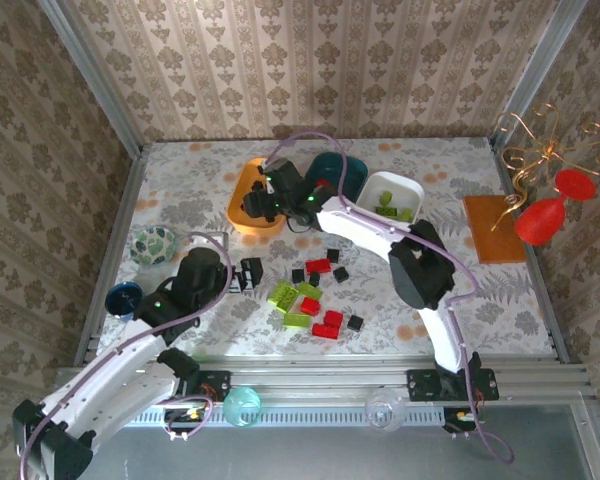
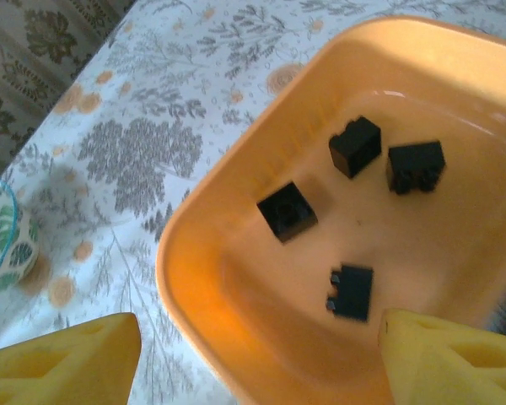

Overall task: Sort the legos into containers by color
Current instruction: Place the lego in the container, then pick up the lego from the middle-left of the table.

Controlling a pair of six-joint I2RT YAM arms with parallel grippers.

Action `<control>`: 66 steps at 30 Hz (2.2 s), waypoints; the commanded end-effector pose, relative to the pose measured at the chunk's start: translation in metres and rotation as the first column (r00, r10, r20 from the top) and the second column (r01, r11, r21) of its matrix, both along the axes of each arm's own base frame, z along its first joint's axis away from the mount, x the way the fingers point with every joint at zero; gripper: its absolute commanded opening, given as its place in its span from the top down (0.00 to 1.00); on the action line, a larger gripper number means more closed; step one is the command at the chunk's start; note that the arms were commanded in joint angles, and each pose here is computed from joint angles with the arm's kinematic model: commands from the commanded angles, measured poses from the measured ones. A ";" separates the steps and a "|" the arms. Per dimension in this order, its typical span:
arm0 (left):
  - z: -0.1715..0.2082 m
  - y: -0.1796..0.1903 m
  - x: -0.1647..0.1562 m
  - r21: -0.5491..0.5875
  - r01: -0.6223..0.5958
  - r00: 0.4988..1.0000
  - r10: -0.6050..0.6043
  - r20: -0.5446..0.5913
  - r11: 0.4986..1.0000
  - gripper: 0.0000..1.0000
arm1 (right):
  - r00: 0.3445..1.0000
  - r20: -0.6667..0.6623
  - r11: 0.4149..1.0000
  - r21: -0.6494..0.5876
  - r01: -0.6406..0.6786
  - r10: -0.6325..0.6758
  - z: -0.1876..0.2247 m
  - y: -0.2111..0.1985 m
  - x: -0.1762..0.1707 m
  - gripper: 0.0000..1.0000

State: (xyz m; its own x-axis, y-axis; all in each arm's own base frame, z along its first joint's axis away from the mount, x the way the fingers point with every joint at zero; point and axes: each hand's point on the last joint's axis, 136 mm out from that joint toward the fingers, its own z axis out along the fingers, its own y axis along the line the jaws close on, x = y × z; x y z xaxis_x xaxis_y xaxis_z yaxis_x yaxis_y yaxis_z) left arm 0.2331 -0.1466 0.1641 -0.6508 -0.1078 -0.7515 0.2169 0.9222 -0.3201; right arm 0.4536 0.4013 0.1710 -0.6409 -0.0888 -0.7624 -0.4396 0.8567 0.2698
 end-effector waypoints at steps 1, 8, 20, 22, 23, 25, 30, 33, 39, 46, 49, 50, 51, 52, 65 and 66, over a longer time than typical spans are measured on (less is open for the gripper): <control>-0.002 -0.020 -0.003 -0.002 0.089 0.995 -0.089 -0.045 0.996 0.02 | 0.996 0.079 0.996 0.088 0.033 -0.040 0.051 -0.020 -0.017 0.24; -0.053 -0.071 -0.018 0.078 0.283 0.943 -0.263 -0.202 0.956 0.06 | 0.997 0.016 0.995 0.065 0.071 -0.072 0.028 -0.075 -0.073 0.23; -0.111 -0.097 -0.025 0.154 0.389 0.878 -0.315 -0.360 0.908 0.15 | 0.988 -0.011 0.988 0.031 0.154 -0.154 0.003 -0.142 -0.125 0.22; -0.112 -0.103 -0.027 0.158 0.407 0.872 -0.330 -0.362 0.900 0.16 | 0.986 0.007 0.986 0.043 0.164 -0.164 0.012 -0.148 -0.127 0.21; -0.112 -0.105 -0.028 0.170 0.417 0.870 -0.338 -0.358 0.893 0.18 | 0.986 0.006 0.985 0.039 0.168 -0.169 0.012 -0.150 -0.127 0.21; -0.112 -0.106 -0.031 0.208 0.427 0.870 -0.337 -0.359 0.880 0.23 | 0.984 0.005 0.984 0.034 0.175 -0.175 0.011 -0.154 -0.127 0.21; -0.120 -0.102 -0.036 0.279 0.434 0.871 -0.321 -0.371 0.856 0.35 | 0.982 0.001 0.981 0.049 0.188 -0.188 0.011 -0.159 -0.128 0.21; -0.124 -0.102 -0.037 0.306 0.443 0.870 -0.322 -0.374 0.843 0.38 | 0.982 0.008 0.980 0.055 0.189 -0.190 0.014 -0.160 -0.128 0.21; -0.129 -0.109 -0.036 0.355 0.464 0.866 -0.332 -0.374 0.811 0.47 | 0.980 0.013 0.979 0.059 0.195 -0.196 0.018 -0.165 -0.129 0.21; -0.134 -0.108 -0.038 0.408 0.464 0.871 -0.320 -0.374 0.786 0.62 | 0.978 0.014 0.976 0.066 0.208 -0.209 0.019 -0.172 -0.128 0.20; -0.122 -0.108 -0.036 0.408 0.451 0.881 -0.321 -0.348 0.794 0.65 | 0.977 0.012 0.975 0.069 0.211 -0.212 0.020 -0.174 -0.128 0.20; -0.116 -0.109 -0.036 0.405 0.447 0.884 -0.325 -0.335 0.798 0.66 | 0.977 0.015 0.975 0.072 0.210 -0.212 0.021 -0.173 -0.128 0.20; -0.111 -0.109 -0.036 0.400 0.445 0.886 -0.329 -0.326 0.801 0.66 | 0.977 0.016 0.975 0.074 0.211 -0.213 0.022 -0.174 -0.128 0.20; -0.106 -0.110 -0.036 0.394 0.445 0.887 -0.336 -0.317 0.804 0.66 | 0.977 0.014 0.974 0.072 0.213 -0.215 0.021 -0.175 -0.128 0.20; -0.032 -0.160 -0.009 0.287 0.469 0.883 -0.433 -0.184 0.835 0.69 | 0.925 0.046 0.925 0.060 0.375 -0.378 0.026 -0.231 -0.138 0.20; -0.026 -0.168 -0.003 0.279 0.471 0.882 -0.441 -0.167 0.837 0.69 | 0.913 0.051 0.913 0.061 0.403 -0.406 0.027 -0.241 -0.140 0.20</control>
